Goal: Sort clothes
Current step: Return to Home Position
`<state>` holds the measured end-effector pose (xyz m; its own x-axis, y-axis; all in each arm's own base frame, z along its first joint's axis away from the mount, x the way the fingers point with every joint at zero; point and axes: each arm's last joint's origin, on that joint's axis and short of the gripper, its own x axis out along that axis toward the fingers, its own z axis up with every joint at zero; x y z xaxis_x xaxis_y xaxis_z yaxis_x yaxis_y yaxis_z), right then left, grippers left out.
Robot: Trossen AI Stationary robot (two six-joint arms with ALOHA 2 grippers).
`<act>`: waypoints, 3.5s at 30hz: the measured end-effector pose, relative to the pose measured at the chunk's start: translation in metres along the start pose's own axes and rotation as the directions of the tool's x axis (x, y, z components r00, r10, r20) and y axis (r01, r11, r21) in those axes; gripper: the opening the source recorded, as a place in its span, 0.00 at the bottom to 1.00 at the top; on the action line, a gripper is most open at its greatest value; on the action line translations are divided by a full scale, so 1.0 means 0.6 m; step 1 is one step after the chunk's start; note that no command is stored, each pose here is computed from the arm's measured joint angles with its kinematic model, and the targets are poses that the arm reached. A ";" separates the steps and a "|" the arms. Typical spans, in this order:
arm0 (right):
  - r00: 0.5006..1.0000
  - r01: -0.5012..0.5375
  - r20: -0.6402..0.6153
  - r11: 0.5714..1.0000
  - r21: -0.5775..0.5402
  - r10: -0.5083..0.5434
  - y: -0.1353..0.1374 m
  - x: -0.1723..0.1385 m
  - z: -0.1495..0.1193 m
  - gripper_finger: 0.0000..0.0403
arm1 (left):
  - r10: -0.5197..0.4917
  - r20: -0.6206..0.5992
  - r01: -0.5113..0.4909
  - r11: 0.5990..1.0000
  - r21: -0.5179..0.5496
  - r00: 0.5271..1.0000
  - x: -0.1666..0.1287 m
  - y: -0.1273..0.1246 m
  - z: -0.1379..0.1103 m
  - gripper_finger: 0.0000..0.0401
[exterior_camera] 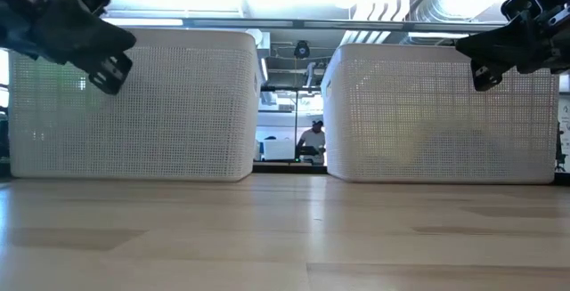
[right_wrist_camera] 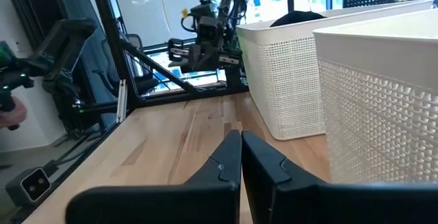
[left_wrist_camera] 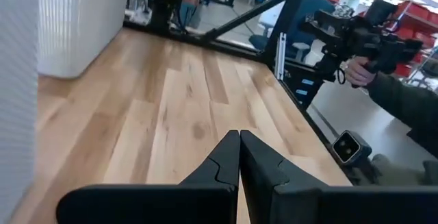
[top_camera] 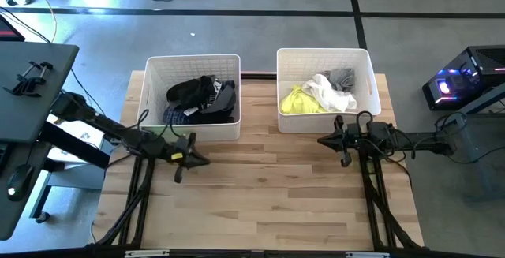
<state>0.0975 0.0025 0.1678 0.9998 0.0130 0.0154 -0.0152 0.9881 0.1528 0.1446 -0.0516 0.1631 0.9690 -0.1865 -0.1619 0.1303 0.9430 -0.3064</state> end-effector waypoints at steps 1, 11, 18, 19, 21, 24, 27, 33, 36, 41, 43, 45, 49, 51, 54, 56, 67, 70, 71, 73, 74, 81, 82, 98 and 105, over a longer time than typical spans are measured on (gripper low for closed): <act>1.000 -0.002 0.000 1.000 0.000 0.002 0.000 0.000 0.000 0.00 | -0.002 0.010 0.002 1.000 0.016 1.000 -0.004 0.001 -0.002 0.00; 1.000 -0.009 -0.002 1.000 0.024 0.009 0.000 0.000 0.000 0.00 | 0.002 0.154 -0.027 0.987 0.160 0.988 -0.044 0.010 0.002 0.00; 1.000 -0.009 -0.002 1.000 0.030 0.009 0.000 0.000 0.000 0.00 | -0.044 0.191 0.002 0.976 0.216 0.981 -0.059 0.023 0.014 0.00; 1.000 -0.009 -0.002 0.999 0.033 0.009 0.000 0.000 0.000 0.00 | -0.039 0.187 -0.003 0.975 0.220 0.982 -0.060 0.028 0.015 0.00; 1.000 -0.009 -0.002 0.999 0.046 0.009 0.000 0.000 0.000 0.00 | -0.028 0.169 -0.011 0.974 0.227 0.985 -0.062 0.037 0.014 0.00; 1.000 -0.012 -0.002 0.998 0.065 0.012 0.001 0.000 0.000 0.00 | -0.051 0.158 0.013 0.973 0.232 0.986 -0.066 0.045 0.015 0.00; 1.000 -0.017 -0.004 0.997 0.069 0.017 0.001 0.000 0.000 0.00 | -0.084 0.162 0.041 0.967 0.251 0.983 -0.073 0.051 0.017 0.00; 1.000 -0.019 -0.006 0.998 0.057 0.019 0.001 0.000 0.000 0.00 | -0.040 0.145 0.000 0.963 0.269 0.989 -0.087 0.063 0.011 0.00; 1.000 -0.019 -0.007 0.998 0.052 0.020 0.001 0.000 -0.001 0.00 | -0.057 0.177 0.002 0.954 0.301 0.983 -0.091 0.062 0.015 0.00; 1.000 -0.022 -0.007 0.999 0.050 0.023 0.001 0.000 -0.001 0.00 | -0.051 0.180 -0.015 0.938 0.347 0.982 -0.092 0.062 0.016 0.00; 1.000 -0.022 -0.007 0.999 0.048 0.023 0.001 0.000 -0.001 0.00 | -0.046 0.181 -0.014 0.947 0.320 0.982 -0.092 0.062 0.016 0.00; 1.000 -0.023 -0.007 0.999 0.044 0.023 0.001 0.000 -0.001 0.00 | -0.045 0.178 -0.010 0.955 0.297 0.983 -0.091 0.062 0.015 0.00; 1.000 -0.026 -0.006 0.999 0.043 0.026 0.002 0.000 0.000 0.00 | -0.044 0.176 -0.010 0.956 0.292 0.983 -0.091 0.063 0.015 0.00; 1.000 -0.026 -0.006 0.999 0.043 0.026 0.002 0.000 0.000 0.00 | -0.044 0.176 -0.010 0.956 0.292 0.983 -0.091 0.063 0.015 0.00; 1.000 -0.026 -0.006 0.999 0.044 0.026 0.002 0.000 0.000 0.00 | -0.043 0.177 -0.010 0.957 0.291 0.983 -0.091 0.063 0.015 0.00; 1.000 -0.026 -0.006 0.999 0.044 0.026 0.002 0.000 0.000 0.00 | -0.043 0.180 -0.012 0.956 0.292 0.983 -0.091 0.063 0.016 0.00; 1.000 -0.026 -0.006 0.998 0.048 0.026 0.002 0.000 0.000 0.00 | -0.110 0.196 0.051 0.958 0.283 0.975 -0.093 0.058 0.020 0.00; 1.000 -0.026 -0.006 0.998 0.048 0.026 0.002 0.000 0.000 0.00 | -0.112 0.181 0.058 0.960 0.275 0.977 -0.094 0.058 0.018 0.00; 1.000 -0.026 -0.006 0.998 0.048 0.026 0.002 0.000 0.000 0.00 | -0.106 0.183 0.051 0.958 0.282 0.977 -0.094 0.058 0.018 0.00; 1.000 -0.026 -0.006 0.998 0.048 0.026 0.002 0.000 0.000 0.00 | -0.067 0.194 0.008 0.956 0.292 0.979 -0.094 0.060 0.018 0.00; 1.000 -0.026 -0.006 0.999 0.048 0.026 0.002 0.000 0.000 0.00 | -0.039 0.197 -0.020 0.957 0.290 0.980 -0.094 0.062 0.017 0.00; 1.000 -0.024 -0.007 0.999 0.022 0.024 0.002 0.000 -0.001 0.00 | 0.015 0.203 -0.068 0.964 0.257 0.979 -0.093 0.065 0.016 0.00; 1.000 -0.022 -0.007 1.000 0.023 0.022 0.001 0.000 -0.001 0.00 | 0.016 0.203 -0.069 0.964 0.256 0.979 -0.093 0.065 0.016 0.00; 1.000 0.001 -0.001 1.000 0.022 -0.001 0.000 0.000 0.000 0.00 | 0.021 0.204 -0.073 0.964 0.254 0.979 -0.093 0.065 0.016 0.00; 1.000 -0.016 -0.004 1.000 -0.005 0.016 0.001 0.000 0.000 0.00 | 0.021 0.204 -0.074 0.964 0.254 0.979 -0.093 0.065 0.016 0.00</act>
<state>0.0974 0.0033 0.1677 0.9995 0.0297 0.0139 -0.0314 0.9886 0.1474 0.0975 -0.0016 0.1695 0.9940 -0.1062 0.0267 0.1074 0.9932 -0.0453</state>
